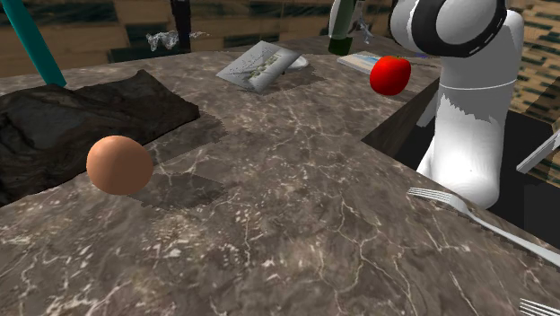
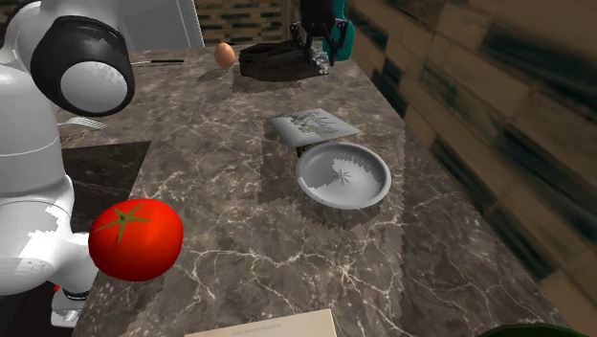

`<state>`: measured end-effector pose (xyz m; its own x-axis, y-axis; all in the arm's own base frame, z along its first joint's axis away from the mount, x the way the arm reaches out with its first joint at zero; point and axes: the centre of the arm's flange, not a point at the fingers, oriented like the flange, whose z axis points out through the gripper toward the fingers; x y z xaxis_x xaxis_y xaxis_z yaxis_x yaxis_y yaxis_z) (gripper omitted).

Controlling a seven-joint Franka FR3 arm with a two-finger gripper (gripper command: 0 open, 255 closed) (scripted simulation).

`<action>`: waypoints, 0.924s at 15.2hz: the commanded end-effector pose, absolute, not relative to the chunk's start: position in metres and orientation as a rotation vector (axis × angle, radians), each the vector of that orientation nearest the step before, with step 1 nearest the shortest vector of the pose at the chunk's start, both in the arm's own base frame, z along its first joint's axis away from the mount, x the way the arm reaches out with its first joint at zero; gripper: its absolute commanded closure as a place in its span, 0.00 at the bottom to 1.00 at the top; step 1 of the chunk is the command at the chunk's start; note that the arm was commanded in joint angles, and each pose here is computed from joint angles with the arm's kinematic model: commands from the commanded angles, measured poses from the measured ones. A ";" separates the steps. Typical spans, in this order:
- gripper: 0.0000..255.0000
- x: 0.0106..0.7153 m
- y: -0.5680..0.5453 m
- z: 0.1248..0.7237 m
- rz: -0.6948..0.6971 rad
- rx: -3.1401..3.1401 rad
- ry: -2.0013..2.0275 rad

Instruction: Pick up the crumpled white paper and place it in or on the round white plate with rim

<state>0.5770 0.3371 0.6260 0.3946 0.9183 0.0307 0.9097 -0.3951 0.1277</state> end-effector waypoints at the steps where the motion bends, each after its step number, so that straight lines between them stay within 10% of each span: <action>1: 1.00 0.577 0.338 0.632 0.146 2.547 1.674; 14: 1.00 0.569 0.166 0.635 0.146 2.547 1.674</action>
